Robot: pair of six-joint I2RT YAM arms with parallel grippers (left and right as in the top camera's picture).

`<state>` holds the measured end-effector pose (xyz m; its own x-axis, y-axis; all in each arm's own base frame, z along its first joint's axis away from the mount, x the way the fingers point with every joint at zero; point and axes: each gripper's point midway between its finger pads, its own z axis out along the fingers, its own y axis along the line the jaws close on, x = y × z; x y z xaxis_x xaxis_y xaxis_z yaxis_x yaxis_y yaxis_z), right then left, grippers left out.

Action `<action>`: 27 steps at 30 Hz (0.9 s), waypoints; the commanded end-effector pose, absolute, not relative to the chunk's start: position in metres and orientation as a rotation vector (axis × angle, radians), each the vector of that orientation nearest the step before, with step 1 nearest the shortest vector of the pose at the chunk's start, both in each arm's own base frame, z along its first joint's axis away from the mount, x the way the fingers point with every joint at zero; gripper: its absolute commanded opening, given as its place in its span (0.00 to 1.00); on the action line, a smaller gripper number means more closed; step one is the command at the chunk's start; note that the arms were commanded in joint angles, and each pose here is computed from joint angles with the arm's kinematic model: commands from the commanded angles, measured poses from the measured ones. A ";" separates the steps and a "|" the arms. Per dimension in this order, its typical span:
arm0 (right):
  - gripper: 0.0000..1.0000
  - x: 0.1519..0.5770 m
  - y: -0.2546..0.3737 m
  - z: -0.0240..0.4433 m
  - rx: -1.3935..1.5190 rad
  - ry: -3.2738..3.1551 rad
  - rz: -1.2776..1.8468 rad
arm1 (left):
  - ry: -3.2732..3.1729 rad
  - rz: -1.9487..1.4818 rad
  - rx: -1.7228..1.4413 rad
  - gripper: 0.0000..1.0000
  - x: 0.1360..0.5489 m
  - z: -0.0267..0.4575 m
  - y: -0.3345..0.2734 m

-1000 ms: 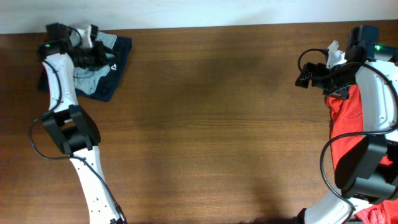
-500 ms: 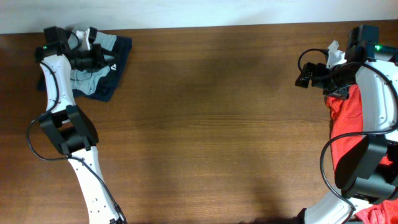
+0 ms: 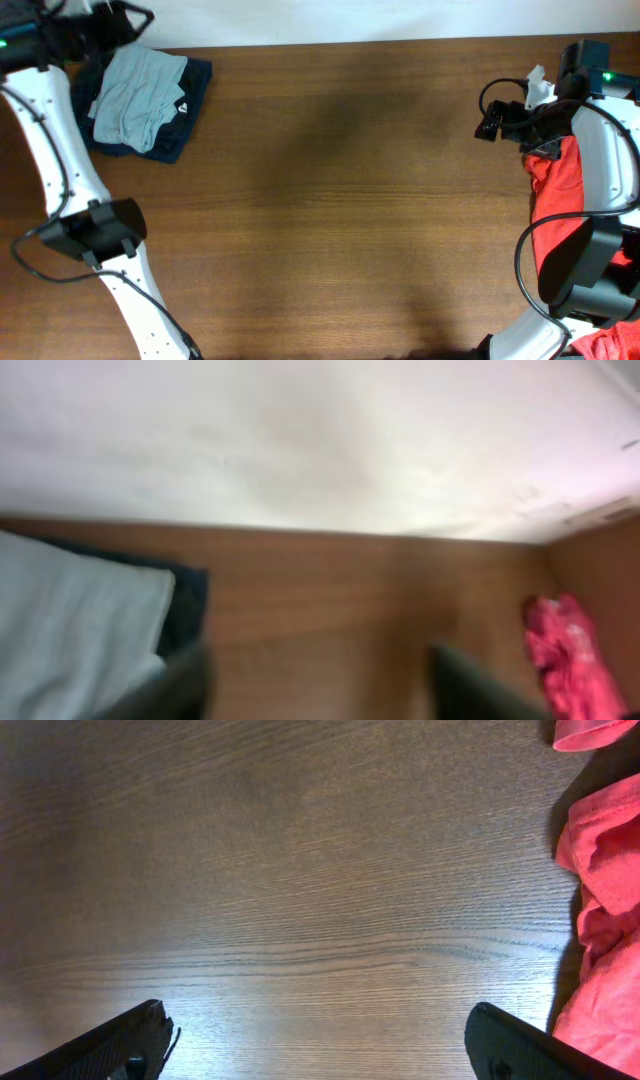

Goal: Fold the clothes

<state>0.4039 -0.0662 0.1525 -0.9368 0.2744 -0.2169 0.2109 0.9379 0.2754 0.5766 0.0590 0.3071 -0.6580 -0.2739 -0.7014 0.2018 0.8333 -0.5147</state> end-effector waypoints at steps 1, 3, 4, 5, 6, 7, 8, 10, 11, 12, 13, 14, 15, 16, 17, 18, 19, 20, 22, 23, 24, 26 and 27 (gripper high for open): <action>0.99 0.405 -0.069 0.148 0.376 2.852 0.349 | 2.217 -0.644 -0.130 0.99 0.579 0.293 0.073; 0.99 0.405 -0.069 0.148 0.376 2.852 0.349 | 2.220 -0.646 -0.131 0.99 0.579 0.292 0.073; 0.99 0.405 -0.069 0.148 0.376 2.852 0.349 | 2.220 -0.646 -0.131 0.99 0.579 0.292 0.073; 0.99 0.405 -0.069 0.148 0.376 2.852 0.349 | 2.220 -0.646 -0.131 0.99 0.579 0.292 0.073; 0.99 0.405 -0.069 0.148 0.376 2.852 0.349 | 2.220 -0.646 -0.131 0.99 0.579 0.292 0.073; 0.99 0.405 -0.069 0.148 0.376 2.852 0.349 | 2.220 -0.646 -0.131 0.99 0.579 0.292 0.073; 0.99 0.405 -0.069 0.148 0.376 2.852 0.349 | 2.220 -0.646 -0.131 0.99 0.579 0.292 0.073; 0.99 0.405 -0.069 0.148 0.376 2.852 0.349 | 2.220 -0.646 -0.131 0.99 0.579 0.292 0.073; 0.99 0.405 -0.069 0.148 0.376 2.852 0.349 | 2.220 -0.646 -0.131 0.99 0.579 0.292 0.073; 0.99 0.405 -0.069 0.148 0.376 2.852 0.349 | 2.220 -0.646 -0.131 0.99 0.579 0.292 0.073; 0.98 0.405 -0.069 0.148 0.376 2.852 0.349 | 2.220 -0.646 -0.131 0.99 0.579 0.292 0.073; 0.98 0.405 -0.069 0.148 0.375 2.852 0.349 | 2.220 -0.646 -0.131 0.99 0.579 0.292 0.073; 0.99 0.405 -0.069 0.148 0.376 2.852 0.349 | 2.220 -0.646 -0.131 0.99 0.579 0.292 0.073; 0.99 0.405 -0.069 0.148 0.376 2.852 0.349 | 2.220 -0.646 -0.131 0.99 0.579 0.292 0.073; 0.99 0.405 -0.069 0.148 0.376 2.852 0.349 | 2.220 -0.646 -0.131 0.99 0.579 0.292 0.073; 0.99 0.405 -0.069 0.148 0.376 2.852 0.350 | 2.220 -0.646 -0.131 0.99 0.579 0.292 0.073; 0.99 0.405 -0.069 0.147 0.376 2.853 0.350 | 2.220 -0.646 -0.131 0.99 0.579 0.292 0.073; 0.99 0.405 -0.069 0.146 0.377 2.857 0.352 | 2.220 -0.646 -0.131 1.00 0.579 0.292 0.073; 0.99 0.405 -0.069 0.146 0.376 2.853 0.350 | 2.220 -0.646 -0.131 0.99 0.579 0.292 0.073; 0.99 0.405 -0.069 0.151 0.372 2.843 0.346 | 2.220 -0.646 -0.131 0.99 0.579 0.292 0.073; 0.99 0.404 -0.069 0.157 0.367 2.828 0.341 | 2.220 -0.646 -0.131 1.00 0.579 0.292 0.073; 0.99 0.402 -0.065 0.179 0.340 2.777 0.325 | 2.220 -0.646 -0.131 0.99 0.579 0.292 0.073; 0.99 0.400 -0.063 0.190 0.326 2.751 0.318 | 2.220 -0.646 -0.131 0.99 0.579 0.292 0.073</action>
